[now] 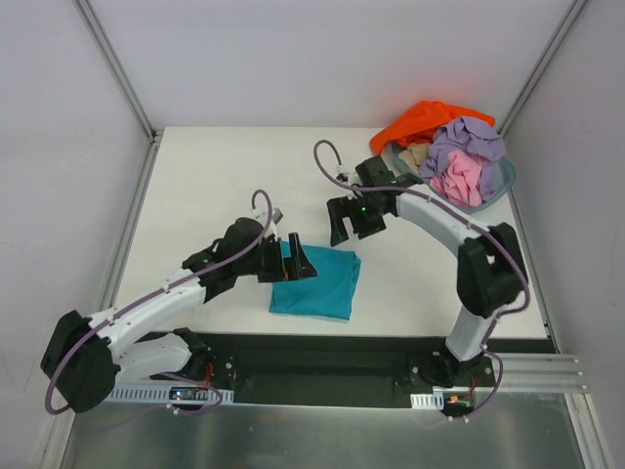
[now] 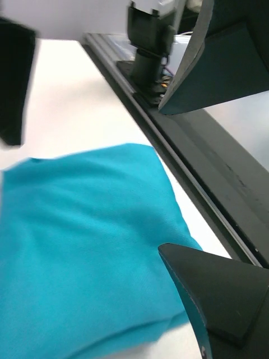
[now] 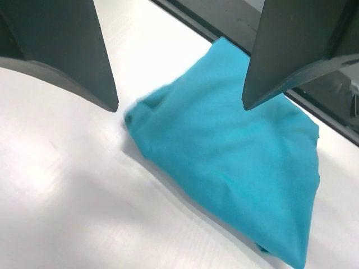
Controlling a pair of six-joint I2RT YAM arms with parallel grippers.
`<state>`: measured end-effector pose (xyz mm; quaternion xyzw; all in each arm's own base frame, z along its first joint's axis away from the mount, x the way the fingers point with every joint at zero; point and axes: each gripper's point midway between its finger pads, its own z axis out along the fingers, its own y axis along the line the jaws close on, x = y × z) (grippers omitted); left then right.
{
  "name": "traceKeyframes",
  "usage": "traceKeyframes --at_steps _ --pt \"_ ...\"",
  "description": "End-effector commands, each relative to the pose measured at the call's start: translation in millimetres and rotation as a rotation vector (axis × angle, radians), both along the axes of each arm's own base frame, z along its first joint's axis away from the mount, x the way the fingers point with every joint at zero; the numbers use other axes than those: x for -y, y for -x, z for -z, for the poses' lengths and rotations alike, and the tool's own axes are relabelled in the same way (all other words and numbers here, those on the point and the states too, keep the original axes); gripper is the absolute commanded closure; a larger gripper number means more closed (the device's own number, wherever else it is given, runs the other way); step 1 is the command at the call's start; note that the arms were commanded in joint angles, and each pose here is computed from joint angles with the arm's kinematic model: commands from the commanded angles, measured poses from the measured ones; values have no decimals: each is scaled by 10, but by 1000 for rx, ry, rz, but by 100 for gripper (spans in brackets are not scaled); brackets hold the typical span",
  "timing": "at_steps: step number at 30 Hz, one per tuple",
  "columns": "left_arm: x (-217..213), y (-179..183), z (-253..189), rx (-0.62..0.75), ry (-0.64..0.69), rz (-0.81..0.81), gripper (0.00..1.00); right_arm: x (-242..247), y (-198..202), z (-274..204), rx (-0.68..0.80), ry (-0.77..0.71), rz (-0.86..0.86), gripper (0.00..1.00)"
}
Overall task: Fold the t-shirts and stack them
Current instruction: Put the neatly folded tshirt into the corner of the board with the right arm
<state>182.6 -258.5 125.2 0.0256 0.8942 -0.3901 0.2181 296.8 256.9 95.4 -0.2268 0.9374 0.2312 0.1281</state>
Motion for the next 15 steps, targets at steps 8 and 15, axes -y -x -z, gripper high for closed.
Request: traceKeyframes --at_steps 8,15 --pt "-876 -390 -275 221 -222 -388 1 401 502 -435 98 -82 358 3" --pt "-1110 -382 -95 159 -270 -452 1 191 775 190 -111 -27 435 8"
